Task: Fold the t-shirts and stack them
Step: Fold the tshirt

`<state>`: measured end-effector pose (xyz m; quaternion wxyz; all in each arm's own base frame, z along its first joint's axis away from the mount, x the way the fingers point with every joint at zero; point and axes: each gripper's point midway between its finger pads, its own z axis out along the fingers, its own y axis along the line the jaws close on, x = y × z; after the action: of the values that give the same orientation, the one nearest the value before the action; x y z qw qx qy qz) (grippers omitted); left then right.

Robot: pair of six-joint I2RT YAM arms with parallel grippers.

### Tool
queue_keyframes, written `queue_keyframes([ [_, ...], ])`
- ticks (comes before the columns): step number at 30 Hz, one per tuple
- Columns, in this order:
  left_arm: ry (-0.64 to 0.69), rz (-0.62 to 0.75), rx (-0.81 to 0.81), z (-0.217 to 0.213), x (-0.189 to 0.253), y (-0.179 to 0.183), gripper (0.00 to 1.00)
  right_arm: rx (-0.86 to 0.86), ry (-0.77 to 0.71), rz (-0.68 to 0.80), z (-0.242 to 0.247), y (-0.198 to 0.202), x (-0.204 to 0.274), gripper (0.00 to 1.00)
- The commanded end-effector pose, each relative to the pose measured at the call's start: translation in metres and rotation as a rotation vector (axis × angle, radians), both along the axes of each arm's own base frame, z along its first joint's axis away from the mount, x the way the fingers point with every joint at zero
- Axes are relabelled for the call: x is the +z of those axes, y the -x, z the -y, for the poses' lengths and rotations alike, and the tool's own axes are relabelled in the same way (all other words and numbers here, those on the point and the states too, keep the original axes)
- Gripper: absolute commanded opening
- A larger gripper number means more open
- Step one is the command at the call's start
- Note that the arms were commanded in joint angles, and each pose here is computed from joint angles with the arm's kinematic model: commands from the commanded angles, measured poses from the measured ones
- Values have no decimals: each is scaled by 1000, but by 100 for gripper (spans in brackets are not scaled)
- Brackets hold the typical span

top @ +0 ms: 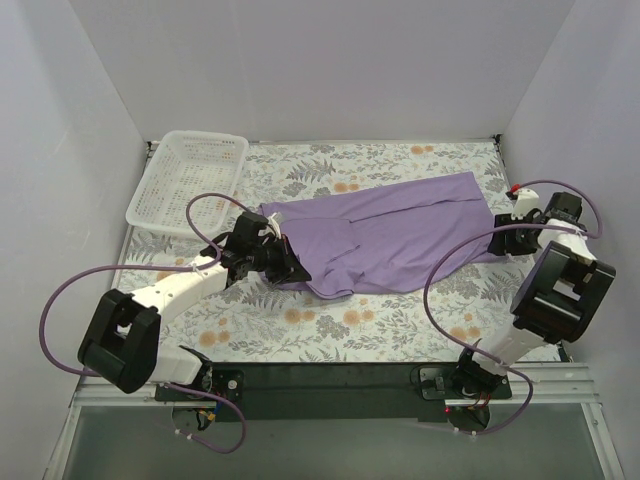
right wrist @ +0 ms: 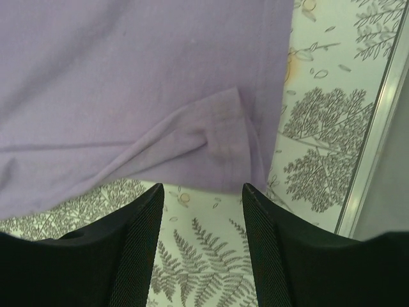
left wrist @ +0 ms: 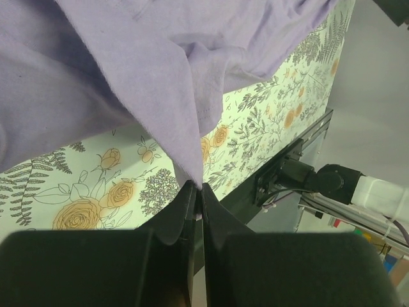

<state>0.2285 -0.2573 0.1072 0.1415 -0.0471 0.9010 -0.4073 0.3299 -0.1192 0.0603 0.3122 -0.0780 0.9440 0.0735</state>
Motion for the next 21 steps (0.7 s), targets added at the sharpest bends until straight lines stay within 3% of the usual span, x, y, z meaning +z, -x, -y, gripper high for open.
queue_keyframes([
  [1, 36, 8, -10, 2, 14, 6, 0, -27, -41, 71, 4, -34, 16, 58],
  [10, 29, 0, 25, -1, 13, 6, 0, -23, -110, 76, -3, -57, 10, 58],
  [21, 22, 8, 36, -4, 10, 7, 0, -45, -77, 23, 7, -66, -8, 53],
])
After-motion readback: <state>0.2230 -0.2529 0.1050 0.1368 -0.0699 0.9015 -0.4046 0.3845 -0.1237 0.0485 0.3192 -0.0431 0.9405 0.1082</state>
